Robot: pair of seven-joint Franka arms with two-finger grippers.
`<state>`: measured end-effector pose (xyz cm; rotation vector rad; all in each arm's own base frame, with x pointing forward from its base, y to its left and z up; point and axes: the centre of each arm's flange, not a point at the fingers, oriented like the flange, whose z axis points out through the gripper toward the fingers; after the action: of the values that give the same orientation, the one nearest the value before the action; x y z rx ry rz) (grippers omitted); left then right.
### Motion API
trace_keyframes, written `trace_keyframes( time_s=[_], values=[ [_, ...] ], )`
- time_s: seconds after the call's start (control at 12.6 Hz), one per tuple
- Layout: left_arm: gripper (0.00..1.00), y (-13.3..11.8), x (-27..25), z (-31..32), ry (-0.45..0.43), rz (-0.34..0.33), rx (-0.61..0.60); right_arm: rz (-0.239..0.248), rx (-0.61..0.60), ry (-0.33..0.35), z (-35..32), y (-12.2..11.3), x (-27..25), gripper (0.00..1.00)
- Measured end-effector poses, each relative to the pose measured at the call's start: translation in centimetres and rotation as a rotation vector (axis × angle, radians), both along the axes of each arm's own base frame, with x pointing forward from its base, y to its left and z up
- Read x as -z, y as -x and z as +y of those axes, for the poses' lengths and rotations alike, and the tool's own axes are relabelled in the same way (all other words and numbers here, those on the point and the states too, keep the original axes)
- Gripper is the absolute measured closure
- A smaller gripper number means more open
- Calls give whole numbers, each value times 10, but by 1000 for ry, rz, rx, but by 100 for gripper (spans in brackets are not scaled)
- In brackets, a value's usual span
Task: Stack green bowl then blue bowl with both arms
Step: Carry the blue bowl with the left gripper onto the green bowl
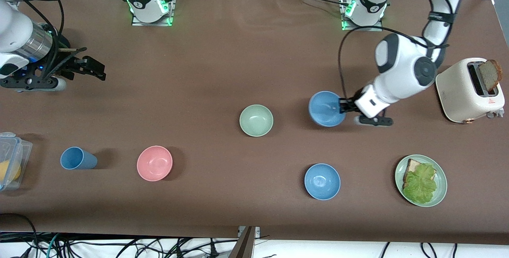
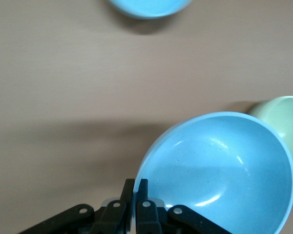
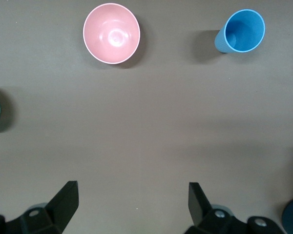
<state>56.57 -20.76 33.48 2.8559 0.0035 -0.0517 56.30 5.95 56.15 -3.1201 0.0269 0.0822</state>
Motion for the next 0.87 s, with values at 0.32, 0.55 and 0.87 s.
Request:
trace_keyframes(
  time_s=[0.32,0.55,0.87],
  values=[
    [95,9,5,-115,9,28,-18,-37,2,-4,-1,-2,-19,0],
    [95,9,25,-166,4,43,-19,-33,2,-3,-2,-1,-24,0],
    [95,-2,54,-193,-20,52,-41,-9,14,-1,-8,1,-22,0]
  ],
)
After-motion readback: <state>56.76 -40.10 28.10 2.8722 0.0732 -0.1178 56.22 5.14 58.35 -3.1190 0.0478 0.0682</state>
